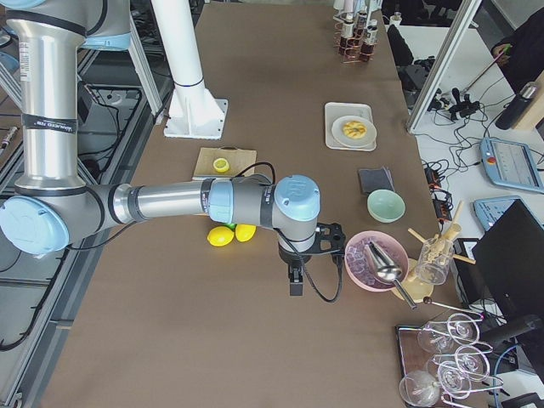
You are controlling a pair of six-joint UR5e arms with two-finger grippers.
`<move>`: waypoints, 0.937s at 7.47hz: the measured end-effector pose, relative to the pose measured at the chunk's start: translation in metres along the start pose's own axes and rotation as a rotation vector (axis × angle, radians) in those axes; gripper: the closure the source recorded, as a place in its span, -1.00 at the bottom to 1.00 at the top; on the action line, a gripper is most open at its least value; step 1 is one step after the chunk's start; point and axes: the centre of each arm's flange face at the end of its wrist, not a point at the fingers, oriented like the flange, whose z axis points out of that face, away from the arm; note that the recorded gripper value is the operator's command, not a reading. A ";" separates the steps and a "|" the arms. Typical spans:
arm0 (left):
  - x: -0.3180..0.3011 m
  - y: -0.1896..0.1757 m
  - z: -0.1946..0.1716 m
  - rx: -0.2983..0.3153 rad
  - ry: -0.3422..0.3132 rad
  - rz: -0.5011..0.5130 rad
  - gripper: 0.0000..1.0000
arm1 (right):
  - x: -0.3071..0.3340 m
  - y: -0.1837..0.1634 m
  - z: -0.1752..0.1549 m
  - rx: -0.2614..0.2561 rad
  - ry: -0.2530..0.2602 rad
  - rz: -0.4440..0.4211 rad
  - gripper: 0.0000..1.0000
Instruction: Place tea on tray
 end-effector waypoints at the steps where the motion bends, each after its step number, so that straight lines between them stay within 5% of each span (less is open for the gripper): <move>1: 0.021 -0.003 -0.006 0.013 0.016 -0.035 -0.95 | 0.000 0.001 0.000 -0.001 0.001 0.001 -1.00; 5: 0.081 -0.009 -0.013 0.131 0.054 0.068 -0.95 | 0.004 0.003 0.002 -0.005 0.002 0.015 -1.00; 7: 0.089 -0.012 0.001 0.222 0.090 0.030 -0.95 | 0.006 0.003 0.004 -0.010 0.003 0.021 -1.00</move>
